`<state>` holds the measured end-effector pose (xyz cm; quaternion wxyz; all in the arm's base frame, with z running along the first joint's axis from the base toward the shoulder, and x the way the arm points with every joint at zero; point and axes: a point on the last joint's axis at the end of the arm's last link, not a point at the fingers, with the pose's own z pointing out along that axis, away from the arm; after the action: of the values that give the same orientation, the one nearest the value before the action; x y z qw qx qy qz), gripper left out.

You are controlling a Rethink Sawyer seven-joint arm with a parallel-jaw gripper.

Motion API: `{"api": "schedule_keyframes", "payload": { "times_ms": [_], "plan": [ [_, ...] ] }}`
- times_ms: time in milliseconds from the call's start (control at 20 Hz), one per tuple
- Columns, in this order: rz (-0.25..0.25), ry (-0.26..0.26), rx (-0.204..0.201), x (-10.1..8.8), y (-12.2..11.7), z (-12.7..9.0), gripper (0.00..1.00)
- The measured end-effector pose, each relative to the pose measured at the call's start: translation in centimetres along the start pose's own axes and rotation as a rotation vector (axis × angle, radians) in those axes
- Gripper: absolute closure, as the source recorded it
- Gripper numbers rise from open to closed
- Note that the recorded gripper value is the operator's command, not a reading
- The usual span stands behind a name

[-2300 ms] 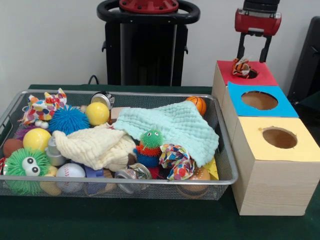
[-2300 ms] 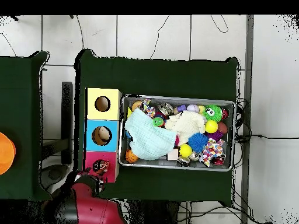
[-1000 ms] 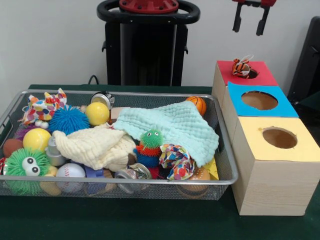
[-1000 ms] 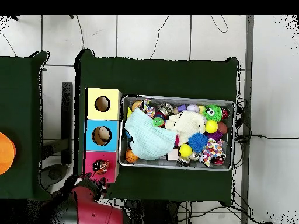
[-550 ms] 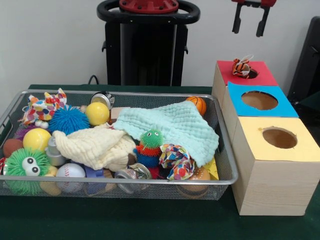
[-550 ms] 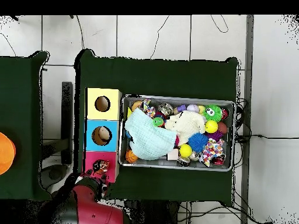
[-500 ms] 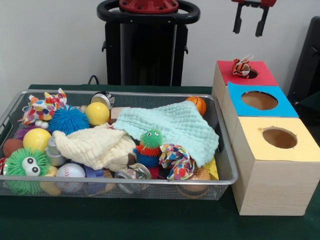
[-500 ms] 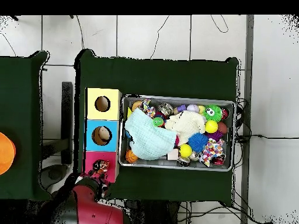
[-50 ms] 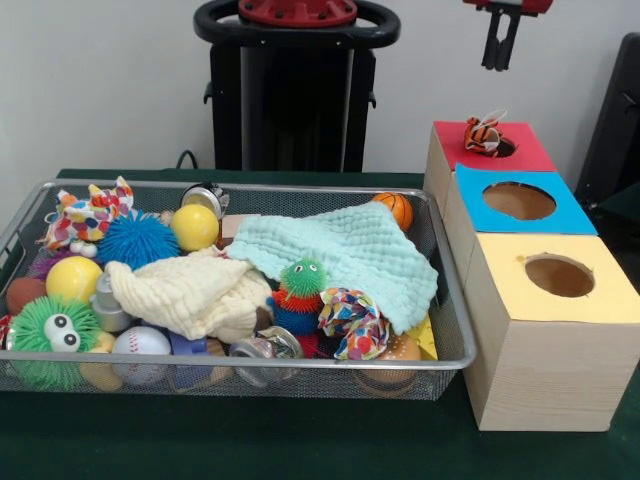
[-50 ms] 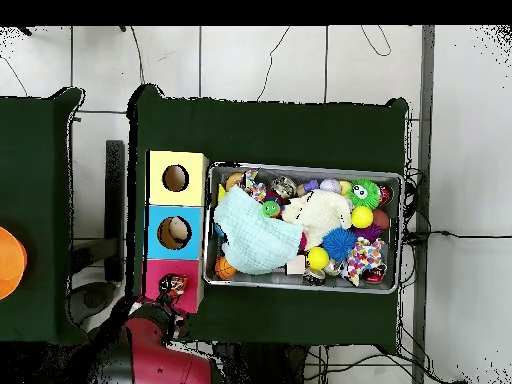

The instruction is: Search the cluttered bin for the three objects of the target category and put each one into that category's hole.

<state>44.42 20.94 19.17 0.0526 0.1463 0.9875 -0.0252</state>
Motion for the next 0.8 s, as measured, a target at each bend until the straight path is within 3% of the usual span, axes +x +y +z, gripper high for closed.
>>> {"api": "schedule_keyframes", "payload": {
  "times_ms": [450, 800],
  "plan": [
    [0.002, -0.005, 0.016, -0.1, -0.4, 1.0, 1.0],
    [0.032, -0.071, 0.035, -1.3, -2.0, 2.8, 1.0]
  ]
}}
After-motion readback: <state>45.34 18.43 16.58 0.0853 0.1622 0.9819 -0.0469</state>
